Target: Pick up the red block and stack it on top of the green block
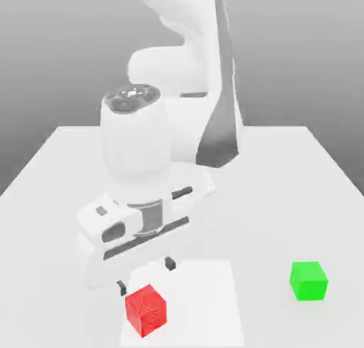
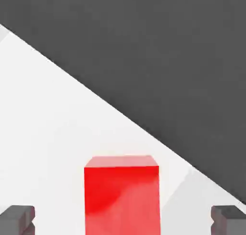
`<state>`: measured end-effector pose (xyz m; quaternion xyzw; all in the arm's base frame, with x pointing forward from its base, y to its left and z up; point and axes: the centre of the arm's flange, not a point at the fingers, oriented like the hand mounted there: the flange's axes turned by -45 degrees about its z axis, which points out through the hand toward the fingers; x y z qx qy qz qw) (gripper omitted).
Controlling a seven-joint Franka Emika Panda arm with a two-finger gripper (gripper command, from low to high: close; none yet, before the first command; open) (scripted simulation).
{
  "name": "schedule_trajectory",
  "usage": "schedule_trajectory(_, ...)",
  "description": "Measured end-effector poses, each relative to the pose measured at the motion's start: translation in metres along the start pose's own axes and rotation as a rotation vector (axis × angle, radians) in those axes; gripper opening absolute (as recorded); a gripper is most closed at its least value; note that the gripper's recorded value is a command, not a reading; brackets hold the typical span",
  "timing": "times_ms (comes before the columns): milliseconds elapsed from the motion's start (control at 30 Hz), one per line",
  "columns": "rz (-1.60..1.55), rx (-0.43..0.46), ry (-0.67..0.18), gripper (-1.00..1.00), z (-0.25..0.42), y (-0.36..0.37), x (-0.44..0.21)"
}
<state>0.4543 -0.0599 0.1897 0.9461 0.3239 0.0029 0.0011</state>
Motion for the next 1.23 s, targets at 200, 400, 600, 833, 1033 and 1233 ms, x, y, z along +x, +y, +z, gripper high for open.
schedule_trajectory(200, -0.001, 0.003, -0.004, -1.00, 0.042, -0.001, -0.002)
schedule_trajectory(400, -0.003, 0.002, -0.005, -1.00, 0.034, -0.001, -0.002)
schedule_trajectory(600, -0.074, 0.010, -0.004, -1.00, -0.019, -0.020, 0.014)
schedule_trajectory(833, -0.668, 0.022, -0.003, -1.00, -0.042, -0.196, 0.103)
schedule_trajectory(1033, -0.975, 0.008, -0.003, -1.00, -0.025, -0.289, 0.118)
schedule_trajectory(1233, -0.976, 0.007, -0.004, 1.00, 0.005, -0.289, 0.116)
